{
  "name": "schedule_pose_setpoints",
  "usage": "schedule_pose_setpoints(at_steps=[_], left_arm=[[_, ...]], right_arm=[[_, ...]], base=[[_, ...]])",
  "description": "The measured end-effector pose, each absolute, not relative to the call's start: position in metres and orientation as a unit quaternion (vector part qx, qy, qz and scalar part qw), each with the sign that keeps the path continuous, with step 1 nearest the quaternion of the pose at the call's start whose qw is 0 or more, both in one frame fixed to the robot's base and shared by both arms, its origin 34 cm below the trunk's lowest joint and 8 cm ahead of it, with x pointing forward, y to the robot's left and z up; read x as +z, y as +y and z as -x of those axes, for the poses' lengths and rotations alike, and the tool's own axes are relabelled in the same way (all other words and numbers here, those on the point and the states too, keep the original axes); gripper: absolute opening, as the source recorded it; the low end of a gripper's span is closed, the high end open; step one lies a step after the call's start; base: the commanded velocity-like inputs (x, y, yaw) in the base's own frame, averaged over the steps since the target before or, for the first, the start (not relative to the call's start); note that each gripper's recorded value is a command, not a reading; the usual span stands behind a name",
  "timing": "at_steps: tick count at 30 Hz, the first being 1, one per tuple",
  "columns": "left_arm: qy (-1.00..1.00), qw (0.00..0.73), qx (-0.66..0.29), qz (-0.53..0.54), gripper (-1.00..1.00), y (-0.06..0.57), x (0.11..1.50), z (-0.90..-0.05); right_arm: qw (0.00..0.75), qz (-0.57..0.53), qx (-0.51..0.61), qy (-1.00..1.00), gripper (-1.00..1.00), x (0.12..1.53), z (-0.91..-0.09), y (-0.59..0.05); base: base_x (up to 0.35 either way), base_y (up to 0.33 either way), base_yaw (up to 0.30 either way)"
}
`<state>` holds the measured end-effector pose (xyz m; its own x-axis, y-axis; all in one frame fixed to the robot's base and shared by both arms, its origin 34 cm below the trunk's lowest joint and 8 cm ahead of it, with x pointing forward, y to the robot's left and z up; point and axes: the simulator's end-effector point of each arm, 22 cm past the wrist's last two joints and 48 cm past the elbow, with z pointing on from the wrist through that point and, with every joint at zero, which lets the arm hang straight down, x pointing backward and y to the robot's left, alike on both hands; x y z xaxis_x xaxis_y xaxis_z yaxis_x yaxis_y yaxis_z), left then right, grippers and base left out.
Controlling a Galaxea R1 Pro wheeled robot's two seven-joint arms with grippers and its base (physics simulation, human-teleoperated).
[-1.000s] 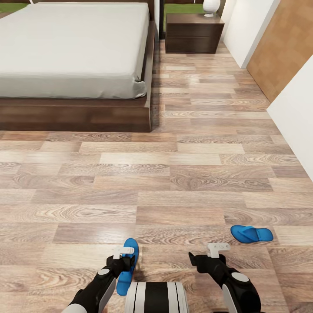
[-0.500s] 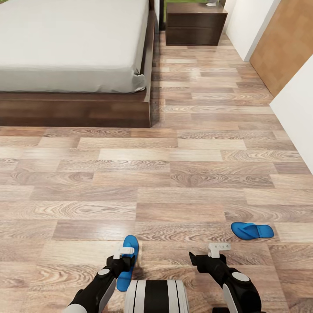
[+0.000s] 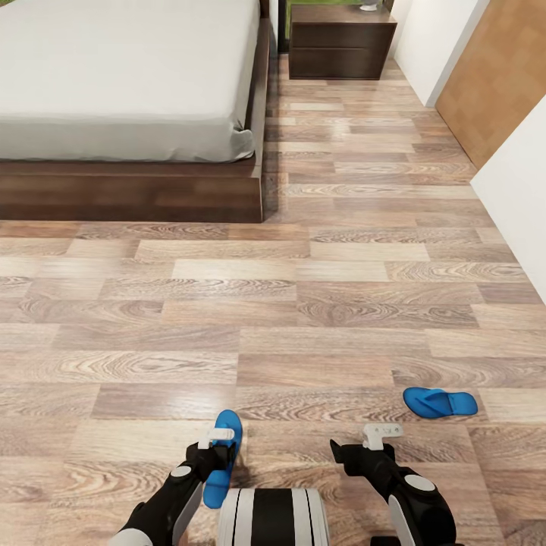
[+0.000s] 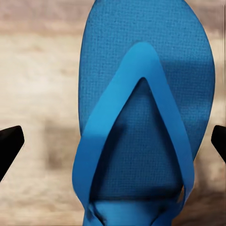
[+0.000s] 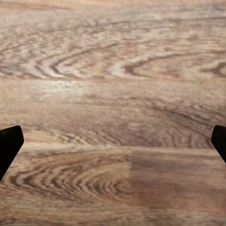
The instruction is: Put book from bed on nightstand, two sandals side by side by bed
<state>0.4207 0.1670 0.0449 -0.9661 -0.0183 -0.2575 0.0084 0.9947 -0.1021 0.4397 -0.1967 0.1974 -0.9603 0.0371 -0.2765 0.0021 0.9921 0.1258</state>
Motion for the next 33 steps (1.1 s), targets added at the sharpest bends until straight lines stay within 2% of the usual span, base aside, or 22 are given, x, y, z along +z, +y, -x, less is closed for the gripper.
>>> schedule_pose_setpoints(at_steps=[33], left_arm=[[0.990, 0.128, -0.051, 0.004, 1.00, 0.167, 0.038, -0.419]], right_arm=[[0.126, -0.011, 0.062, 0.990, 1.00, 0.187, -0.431, -0.197]], base=[[0.000, 0.000, 0.000]])
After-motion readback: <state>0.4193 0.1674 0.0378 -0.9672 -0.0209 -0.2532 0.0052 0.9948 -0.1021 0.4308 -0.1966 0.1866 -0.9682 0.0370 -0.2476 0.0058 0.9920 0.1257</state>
